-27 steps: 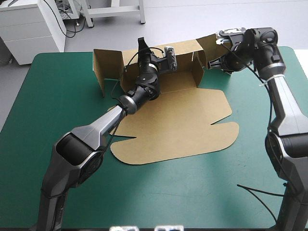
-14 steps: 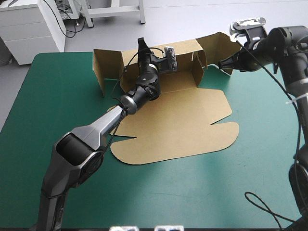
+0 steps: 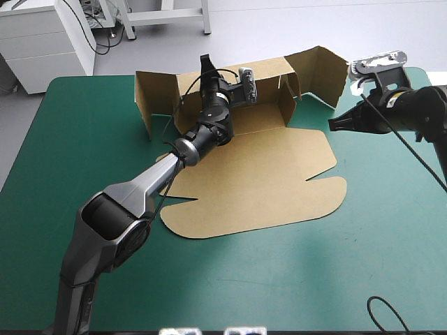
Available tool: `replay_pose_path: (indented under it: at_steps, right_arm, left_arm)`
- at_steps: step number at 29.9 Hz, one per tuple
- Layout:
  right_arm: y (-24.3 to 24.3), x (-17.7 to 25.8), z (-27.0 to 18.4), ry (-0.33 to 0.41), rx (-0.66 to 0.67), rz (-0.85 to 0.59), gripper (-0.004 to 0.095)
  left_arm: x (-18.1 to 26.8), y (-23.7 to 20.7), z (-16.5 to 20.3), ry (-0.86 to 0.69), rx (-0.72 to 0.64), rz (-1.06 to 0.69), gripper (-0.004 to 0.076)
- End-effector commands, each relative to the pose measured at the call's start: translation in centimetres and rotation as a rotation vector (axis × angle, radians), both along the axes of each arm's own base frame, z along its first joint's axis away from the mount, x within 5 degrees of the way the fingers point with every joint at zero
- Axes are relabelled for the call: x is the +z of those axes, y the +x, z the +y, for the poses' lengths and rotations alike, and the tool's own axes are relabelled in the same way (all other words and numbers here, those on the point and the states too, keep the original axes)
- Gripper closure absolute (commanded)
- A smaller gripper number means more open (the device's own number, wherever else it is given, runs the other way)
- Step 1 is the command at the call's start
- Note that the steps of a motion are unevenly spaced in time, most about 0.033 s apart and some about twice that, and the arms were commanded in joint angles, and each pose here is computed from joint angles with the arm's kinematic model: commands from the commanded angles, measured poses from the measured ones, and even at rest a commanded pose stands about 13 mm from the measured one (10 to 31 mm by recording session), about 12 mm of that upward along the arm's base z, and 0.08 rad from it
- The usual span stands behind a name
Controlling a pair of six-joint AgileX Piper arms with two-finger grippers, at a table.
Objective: Fold the box
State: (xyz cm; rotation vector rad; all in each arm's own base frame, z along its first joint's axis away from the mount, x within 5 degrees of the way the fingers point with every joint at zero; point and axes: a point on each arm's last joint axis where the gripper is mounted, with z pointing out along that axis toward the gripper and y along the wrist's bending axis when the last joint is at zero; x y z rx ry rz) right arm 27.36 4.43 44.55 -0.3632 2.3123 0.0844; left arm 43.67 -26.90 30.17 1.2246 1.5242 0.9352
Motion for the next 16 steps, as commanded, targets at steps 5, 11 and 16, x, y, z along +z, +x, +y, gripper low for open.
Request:
replay_pose_path:
  at_steps: [5,11,16]
  right_arm:
    - [-0.4,1.2,-0.3,-0.013,-0.01,-0.084,0.0926]
    - [-0.5,1.1,-0.5,-0.028,-0.015,-0.072,0.0926]
    - [-0.5,1.1,-0.5,-0.023,-0.019,-0.072,0.0926]
  left_arm:
    - [4.2,-1.1,0.5,-0.074,0.002,-0.077,0.0731]
    - [5.4,-1.5,0.8,-0.094,0.0,-0.093,0.0731]
    - [9.1,-3.2,1.9,-0.172,-0.008,-0.139,0.0731]
